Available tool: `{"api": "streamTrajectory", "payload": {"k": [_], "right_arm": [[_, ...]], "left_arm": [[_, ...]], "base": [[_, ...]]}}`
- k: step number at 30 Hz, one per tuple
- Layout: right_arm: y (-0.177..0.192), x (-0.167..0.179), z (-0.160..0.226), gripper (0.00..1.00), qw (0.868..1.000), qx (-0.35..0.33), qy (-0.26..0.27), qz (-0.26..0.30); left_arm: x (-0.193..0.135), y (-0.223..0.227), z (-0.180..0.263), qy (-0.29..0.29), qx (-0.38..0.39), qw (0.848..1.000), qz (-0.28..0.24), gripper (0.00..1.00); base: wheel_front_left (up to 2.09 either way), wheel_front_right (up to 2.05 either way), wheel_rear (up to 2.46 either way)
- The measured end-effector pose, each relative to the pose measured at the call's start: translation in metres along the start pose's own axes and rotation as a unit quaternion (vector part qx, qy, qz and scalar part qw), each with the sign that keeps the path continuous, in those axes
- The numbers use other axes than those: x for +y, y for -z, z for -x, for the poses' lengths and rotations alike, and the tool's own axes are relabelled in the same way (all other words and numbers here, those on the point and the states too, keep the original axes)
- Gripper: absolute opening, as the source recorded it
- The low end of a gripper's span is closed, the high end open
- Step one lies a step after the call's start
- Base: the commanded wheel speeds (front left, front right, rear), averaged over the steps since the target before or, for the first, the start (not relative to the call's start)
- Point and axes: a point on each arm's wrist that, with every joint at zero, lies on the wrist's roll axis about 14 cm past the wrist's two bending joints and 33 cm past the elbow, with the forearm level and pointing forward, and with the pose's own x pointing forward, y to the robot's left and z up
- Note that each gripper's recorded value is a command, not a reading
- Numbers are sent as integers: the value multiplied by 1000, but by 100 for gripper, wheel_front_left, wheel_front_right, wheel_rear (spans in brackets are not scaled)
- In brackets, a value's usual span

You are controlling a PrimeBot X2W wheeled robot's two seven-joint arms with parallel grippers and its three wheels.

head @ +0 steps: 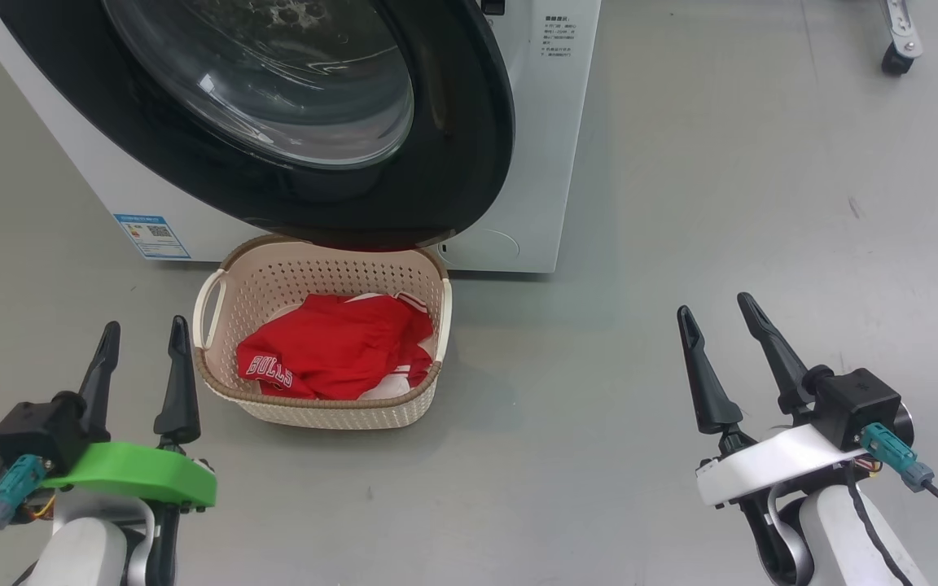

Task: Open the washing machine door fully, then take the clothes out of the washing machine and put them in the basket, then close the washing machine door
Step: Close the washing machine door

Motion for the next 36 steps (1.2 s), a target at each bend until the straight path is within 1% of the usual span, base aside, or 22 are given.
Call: {"api": "streamTrajectory", "payload": {"k": [8, 9, 10, 11, 17, 20, 24, 25, 29, 33, 36], "right_arm": [[0, 0, 0, 100, 1000, 0, 1, 0], [0, -1, 0, 96, 1000, 0, 1, 0], [1, 0, 0, 29, 1000, 1, 0, 1], [1, 1, 0, 0, 1000, 2, -3, 7], [2, 6, -5, 0, 1000, 3, -17, 22], [8, 11, -8, 0, 998, 13, -37, 42], [4, 22, -23, 0, 996, 4, -68, 61], [4, 22, -23, 0, 996, 4, -68, 61], [8, 38, -38, 0, 990, 5, -112, 80], [14, 62, -55, 0, 980, 9, -170, 108], [17, 76, -70, 0, 973, 8, -200, 112]], "left_arm": [[1, 0, 1, -2, -1, 1000, -3, 100], [2, 0, 0, -2, -1, 1000, -4, 100], [1, 0, 0, -2, -1, 1000, -4, 100], [1, 1, 0, 0, -1, 1000, -4, 100], [-2, 5, 0, 0, 3, 1000, 4, 100], [-3, 10, 0, 3, 9, 1000, 2, 100], [-1, 17, -1, -1, 16, 1000, 0, 100], [-1, 17, -1, -1, 16, 1000, 0, 100], [-3, 28, 0, -1, 30, 1000, 5, 100], [-5, 33, -6, 0, 33, 999, 9, 100], [-2, 33, -12, -6, 31, 999, 12, 100]], "base": [[0, 0, 0], [0, 0, 0], [0, 0, 0], [0, 0, 0], [0, 0, 0], [0, 0, 0], [0, 0, 0], [0, 0, 0], [0, 0, 0], [0, 0, 0], [0, 0, 0]]}}
